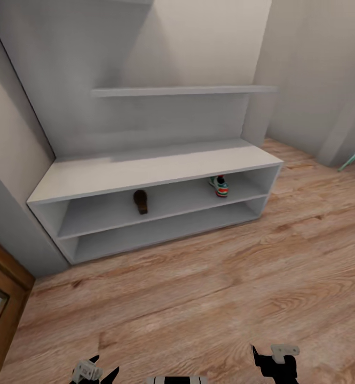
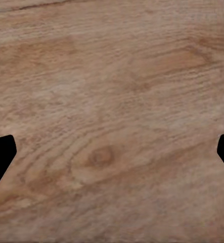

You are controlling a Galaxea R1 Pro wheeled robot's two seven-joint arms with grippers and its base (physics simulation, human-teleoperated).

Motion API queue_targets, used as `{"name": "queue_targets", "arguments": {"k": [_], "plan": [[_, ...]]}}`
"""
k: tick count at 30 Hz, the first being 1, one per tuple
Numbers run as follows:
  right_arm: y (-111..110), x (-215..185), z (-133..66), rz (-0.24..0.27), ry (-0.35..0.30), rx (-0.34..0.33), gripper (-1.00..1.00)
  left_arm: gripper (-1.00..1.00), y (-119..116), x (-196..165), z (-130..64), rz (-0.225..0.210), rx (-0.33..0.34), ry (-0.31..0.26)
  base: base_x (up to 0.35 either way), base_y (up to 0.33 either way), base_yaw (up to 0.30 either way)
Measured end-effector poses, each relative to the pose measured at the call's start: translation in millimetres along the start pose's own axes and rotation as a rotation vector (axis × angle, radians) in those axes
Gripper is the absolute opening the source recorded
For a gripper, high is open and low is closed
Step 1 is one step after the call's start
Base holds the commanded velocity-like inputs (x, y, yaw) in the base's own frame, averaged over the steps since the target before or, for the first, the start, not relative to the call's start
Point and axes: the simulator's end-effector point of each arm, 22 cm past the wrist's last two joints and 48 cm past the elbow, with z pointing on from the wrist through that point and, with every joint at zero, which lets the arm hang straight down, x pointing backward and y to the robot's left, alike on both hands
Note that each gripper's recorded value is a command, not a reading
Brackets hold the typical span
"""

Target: Pick up the two gym shoes and the two sandals from the corridor floor and place them onto the hallstand (shoe rack) in the corridor, making sure they are on the rack and not on the floor. Arrange them so the two gym shoes are next to each other and the two sandals are next to each other.

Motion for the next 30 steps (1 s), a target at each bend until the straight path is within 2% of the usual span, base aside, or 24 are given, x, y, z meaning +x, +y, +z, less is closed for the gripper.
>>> {"name": "queue_targets", "arguments": {"k": [22,30], "plan": [[-0.5,0.2,-0.1,0.004,0.000,0.002,1.00,1.00,1.4,-0.4,0.7,-0.002,-0.011,-0.002,0.001,0.000,-0.299],[-3.1,0.0,-0.1,0.023,0.000,0.014,1.00,1.00,1.5,-0.1,0.5,-0.002,-0.012,-0.002,0.102,-0.029,-0.299]]}}
